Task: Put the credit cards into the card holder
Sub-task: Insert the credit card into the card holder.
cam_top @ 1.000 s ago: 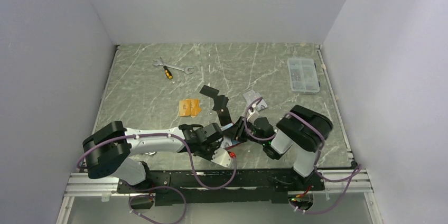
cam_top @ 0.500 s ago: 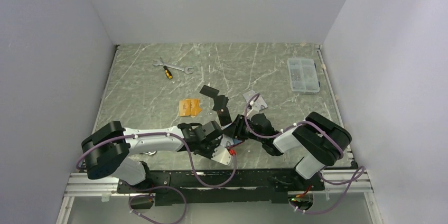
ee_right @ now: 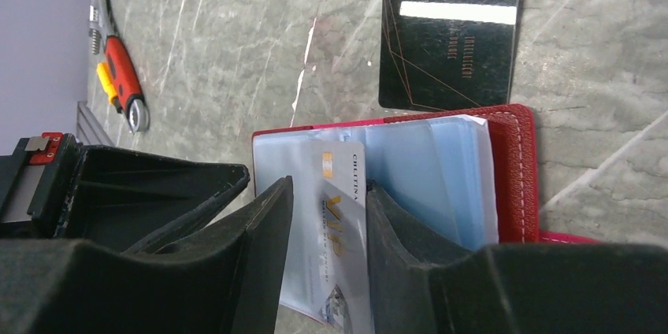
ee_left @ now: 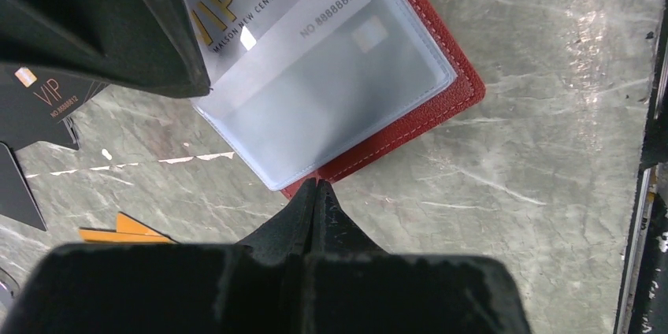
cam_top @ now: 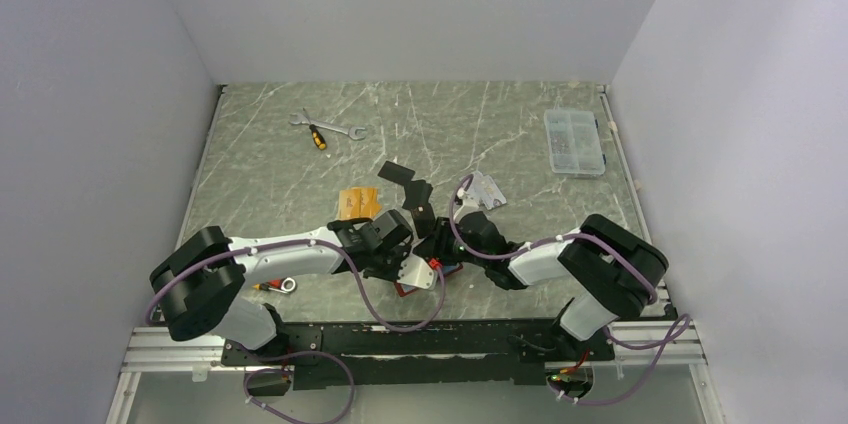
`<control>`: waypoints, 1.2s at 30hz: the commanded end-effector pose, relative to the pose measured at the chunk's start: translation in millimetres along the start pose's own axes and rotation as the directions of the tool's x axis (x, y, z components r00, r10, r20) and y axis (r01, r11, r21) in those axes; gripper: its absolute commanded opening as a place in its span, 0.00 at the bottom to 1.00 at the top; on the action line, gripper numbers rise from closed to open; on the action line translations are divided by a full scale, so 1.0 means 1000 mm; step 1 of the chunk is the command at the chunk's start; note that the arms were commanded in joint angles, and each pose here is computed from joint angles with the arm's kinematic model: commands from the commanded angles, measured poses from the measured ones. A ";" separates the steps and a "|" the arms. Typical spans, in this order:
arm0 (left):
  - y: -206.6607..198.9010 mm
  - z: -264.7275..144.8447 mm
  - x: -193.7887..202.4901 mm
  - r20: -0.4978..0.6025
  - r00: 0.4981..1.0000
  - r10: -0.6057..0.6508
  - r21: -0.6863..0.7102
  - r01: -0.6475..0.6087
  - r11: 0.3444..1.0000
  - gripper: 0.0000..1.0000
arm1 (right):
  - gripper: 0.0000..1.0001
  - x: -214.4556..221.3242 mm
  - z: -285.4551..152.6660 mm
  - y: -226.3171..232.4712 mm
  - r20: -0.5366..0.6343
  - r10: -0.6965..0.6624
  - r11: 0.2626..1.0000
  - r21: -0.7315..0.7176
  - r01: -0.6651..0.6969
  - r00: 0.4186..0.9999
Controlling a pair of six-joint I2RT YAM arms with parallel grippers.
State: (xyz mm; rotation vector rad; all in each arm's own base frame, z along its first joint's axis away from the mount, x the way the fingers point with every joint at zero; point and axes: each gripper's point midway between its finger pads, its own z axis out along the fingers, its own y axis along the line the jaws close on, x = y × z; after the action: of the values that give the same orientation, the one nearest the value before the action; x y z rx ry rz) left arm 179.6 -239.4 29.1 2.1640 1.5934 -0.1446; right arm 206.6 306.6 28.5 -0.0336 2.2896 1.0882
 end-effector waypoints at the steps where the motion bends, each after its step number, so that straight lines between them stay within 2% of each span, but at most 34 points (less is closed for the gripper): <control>1: 0.014 -0.003 -0.014 0.043 0.999 -0.005 -0.039 0.006 0.999 0.00 | 0.43 0.016 -0.002 -0.021 -0.059 -0.060 0.990 0.126 0.067 0.996; 8: 0.009 -0.004 -0.018 0.068 0.997 -0.022 -0.017 0.024 1.000 0.00 | 0.48 0.027 0.002 -0.012 -0.092 -0.098 0.979 0.172 0.113 0.991; 11: 0.009 -0.008 -0.020 0.076 0.997 -0.029 -0.018 0.030 0.999 0.00 | 0.55 0.032 0.001 -0.015 -0.111 -0.108 0.969 0.208 0.129 0.988; 15: 0.008 -0.014 -0.020 0.086 0.996 -0.032 -0.022 0.035 0.999 0.00 | 0.74 0.027 -0.007 -0.019 -0.089 -0.110 0.961 0.245 0.129 0.990; 20: 0.009 -0.028 -0.018 0.104 0.993 -0.062 -0.025 0.065 0.998 0.00 | 0.78 0.021 -0.013 -0.020 -0.081 -0.130 0.950 0.275 0.147 0.988; 32: 0.032 -0.075 0.015 0.201 0.938 -0.282 -0.059 0.299 0.952 0.00 | 0.84 0.026 -0.013 -0.023 -0.107 -0.181 0.913 0.352 0.207 0.978; 33: 0.035 -0.080 0.017 0.217 0.927 -0.305 -0.061 0.325 0.944 0.00 | 0.87 0.027 -0.014 -0.024 -0.109 -0.187 0.904 0.369 0.215 0.976; 34: 0.037 -0.084 0.021 0.229 0.916 -0.330 -0.062 0.352 0.934 0.00 | 0.98 0.027 -0.014 -0.024 -0.112 -0.197 0.898 0.378 0.225 0.974; 36: 0.041 -0.092 0.027 0.244 0.899 -0.363 -0.070 0.390 0.918 0.00 | 1.00 0.028 -0.014 -0.024 -0.118 -0.218 0.883 0.400 0.247 0.969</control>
State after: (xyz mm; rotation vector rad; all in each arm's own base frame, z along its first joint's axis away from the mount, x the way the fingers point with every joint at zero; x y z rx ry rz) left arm 208.5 -189.0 88.4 1.7610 1.8124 -0.2973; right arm 193.8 321.4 39.2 -0.1232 2.3461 0.7532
